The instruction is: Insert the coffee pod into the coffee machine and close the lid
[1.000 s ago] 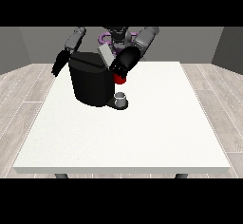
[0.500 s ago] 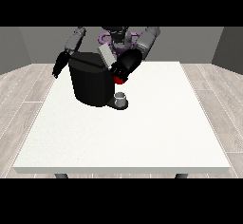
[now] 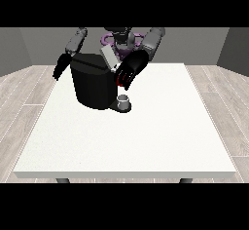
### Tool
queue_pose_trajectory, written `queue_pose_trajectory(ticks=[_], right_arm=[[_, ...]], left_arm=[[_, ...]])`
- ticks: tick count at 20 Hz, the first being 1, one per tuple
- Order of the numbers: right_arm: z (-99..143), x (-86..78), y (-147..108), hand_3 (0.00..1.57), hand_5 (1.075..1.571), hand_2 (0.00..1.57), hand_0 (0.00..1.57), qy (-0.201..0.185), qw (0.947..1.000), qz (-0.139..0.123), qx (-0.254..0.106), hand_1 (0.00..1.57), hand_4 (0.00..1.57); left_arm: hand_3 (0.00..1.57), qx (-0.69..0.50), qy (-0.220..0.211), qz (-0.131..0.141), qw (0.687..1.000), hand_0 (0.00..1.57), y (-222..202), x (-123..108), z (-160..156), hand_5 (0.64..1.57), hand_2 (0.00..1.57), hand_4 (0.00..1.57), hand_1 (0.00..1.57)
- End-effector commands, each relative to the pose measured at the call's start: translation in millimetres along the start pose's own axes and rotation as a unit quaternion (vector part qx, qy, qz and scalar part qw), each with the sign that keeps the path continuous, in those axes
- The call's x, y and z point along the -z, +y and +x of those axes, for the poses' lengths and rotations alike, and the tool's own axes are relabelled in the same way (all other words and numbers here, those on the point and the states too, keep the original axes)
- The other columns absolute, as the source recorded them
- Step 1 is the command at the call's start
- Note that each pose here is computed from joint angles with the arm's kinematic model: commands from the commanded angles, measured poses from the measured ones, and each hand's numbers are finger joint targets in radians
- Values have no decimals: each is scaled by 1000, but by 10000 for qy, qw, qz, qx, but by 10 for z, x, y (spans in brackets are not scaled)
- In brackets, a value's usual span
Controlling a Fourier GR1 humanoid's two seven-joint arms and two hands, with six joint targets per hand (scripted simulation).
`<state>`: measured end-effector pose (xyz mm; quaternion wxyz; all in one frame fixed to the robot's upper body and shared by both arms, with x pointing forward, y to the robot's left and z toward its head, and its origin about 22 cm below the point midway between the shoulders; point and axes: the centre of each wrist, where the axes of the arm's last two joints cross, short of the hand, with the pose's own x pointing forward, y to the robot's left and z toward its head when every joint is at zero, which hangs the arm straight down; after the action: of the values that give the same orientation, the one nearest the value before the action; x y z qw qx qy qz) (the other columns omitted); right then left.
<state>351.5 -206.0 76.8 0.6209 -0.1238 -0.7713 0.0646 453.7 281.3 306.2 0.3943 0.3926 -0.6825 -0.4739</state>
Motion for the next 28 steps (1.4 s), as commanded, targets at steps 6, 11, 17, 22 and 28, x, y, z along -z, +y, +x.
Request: queue_pose_trajectory(ticks=[6, 11, 17, 22, 28], right_arm=[[-121, 39, -135, 0, 1571, 0, 0, 247, 9995, -190, 53, 0, 0], [-608, -280, -35, 0, 1571, 0, 0, 1066, 9936, -366, 55, 0, 133], [-1094, -526, -472, 0, 1571, 0, 0, 1784, 9816, -683, 61, 0, 0], [-1282, -831, -510, 0, 1571, 0, 0, 2251, 9711, -787, -29, 0, 0], [-1578, -1384, -645, 0, 1571, 0, 0, 2837, 9540, -940, -225, 0, 0]], left_arm=[[226, 0, 103, -50, 9999, 0, 3, -16, -43, 1571, 332, 0, 0], [0, -454, 13, -716, 9964, 0, -749, 11, 146, 1571, 0, 0, 0], [0, -1480, -167, -1107, 9826, 0, -1361, -42, 424, 1571, 282, 0, 0], [0, -4113, 56, -698, 9088, 0, -2221, -417, 368, 1571, 0, 418, 0], [0, -5653, 1025, -924, 8133, 0, -3193, -1237, 301, 1571, 0, 394, 0]])
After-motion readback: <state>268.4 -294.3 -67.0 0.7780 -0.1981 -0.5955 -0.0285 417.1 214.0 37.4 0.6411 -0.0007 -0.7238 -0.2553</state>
